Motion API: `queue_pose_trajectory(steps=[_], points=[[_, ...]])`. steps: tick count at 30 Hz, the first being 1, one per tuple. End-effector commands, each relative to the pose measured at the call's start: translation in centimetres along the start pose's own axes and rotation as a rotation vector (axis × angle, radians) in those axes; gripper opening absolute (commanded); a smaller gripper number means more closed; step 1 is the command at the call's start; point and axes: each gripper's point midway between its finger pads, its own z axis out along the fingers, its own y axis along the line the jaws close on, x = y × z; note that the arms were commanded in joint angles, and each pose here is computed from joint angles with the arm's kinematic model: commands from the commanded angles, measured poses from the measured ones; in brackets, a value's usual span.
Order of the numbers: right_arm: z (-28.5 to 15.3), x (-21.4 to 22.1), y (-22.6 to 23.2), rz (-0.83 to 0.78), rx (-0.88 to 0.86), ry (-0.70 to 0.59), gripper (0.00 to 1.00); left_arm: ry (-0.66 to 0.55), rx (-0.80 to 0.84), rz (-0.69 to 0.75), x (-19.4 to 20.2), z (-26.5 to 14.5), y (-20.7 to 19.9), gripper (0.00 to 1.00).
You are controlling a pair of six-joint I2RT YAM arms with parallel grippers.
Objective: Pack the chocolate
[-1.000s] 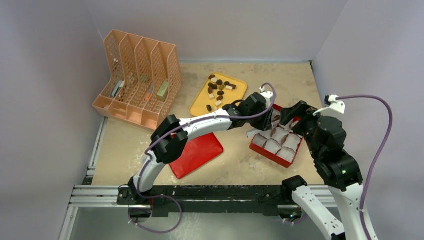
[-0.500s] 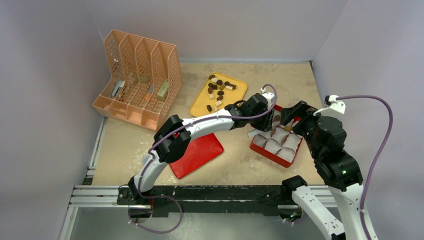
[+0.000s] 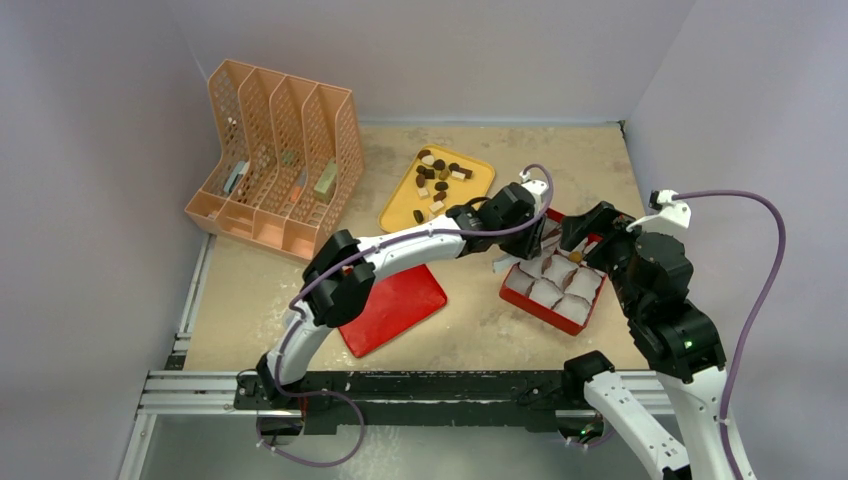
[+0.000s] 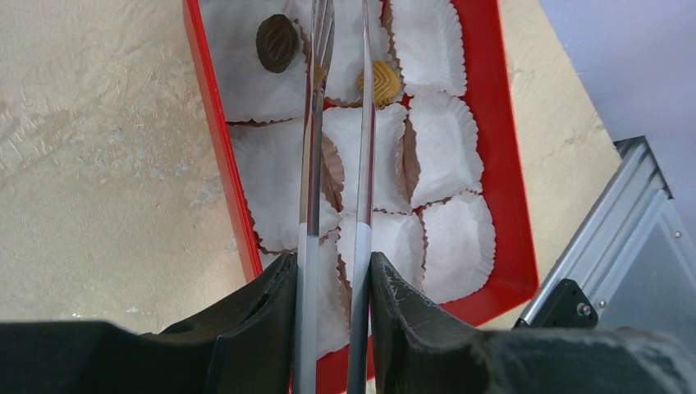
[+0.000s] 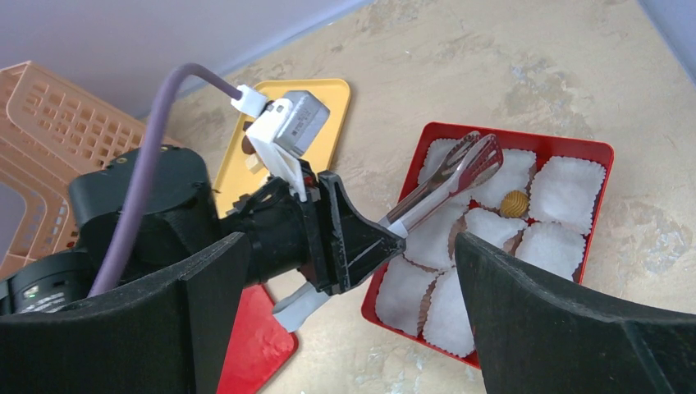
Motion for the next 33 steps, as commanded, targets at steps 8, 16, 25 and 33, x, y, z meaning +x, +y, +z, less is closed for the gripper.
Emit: queue_pose_trajectory(steps=[8, 16, 25, 33], points=[[-0.1, -1.6, 0.6, 0.02, -0.013, -0.053, 0.96, -0.066, 0.215, 0.03, -2.9, -5.1, -7.4, 0.29], [-0.1, -1.6, 0.6, 0.015, -0.012, -0.053, 0.96, 0.004, 0.237, 0.02, 0.5, -4.0, -7.9, 0.29], [-0.2, -1.7, 0.5, 0.014, -0.009, -0.056, 0.97, -0.003, 0.134, 0.061, 0.8, -2.4, -5.7, 0.29], [-0.2, -1.6, 0.3, 0.015, -0.005, -0.054, 0.97, 0.011, 0.108, 0.066, 1.4, -1.0, -4.9, 0.29]])
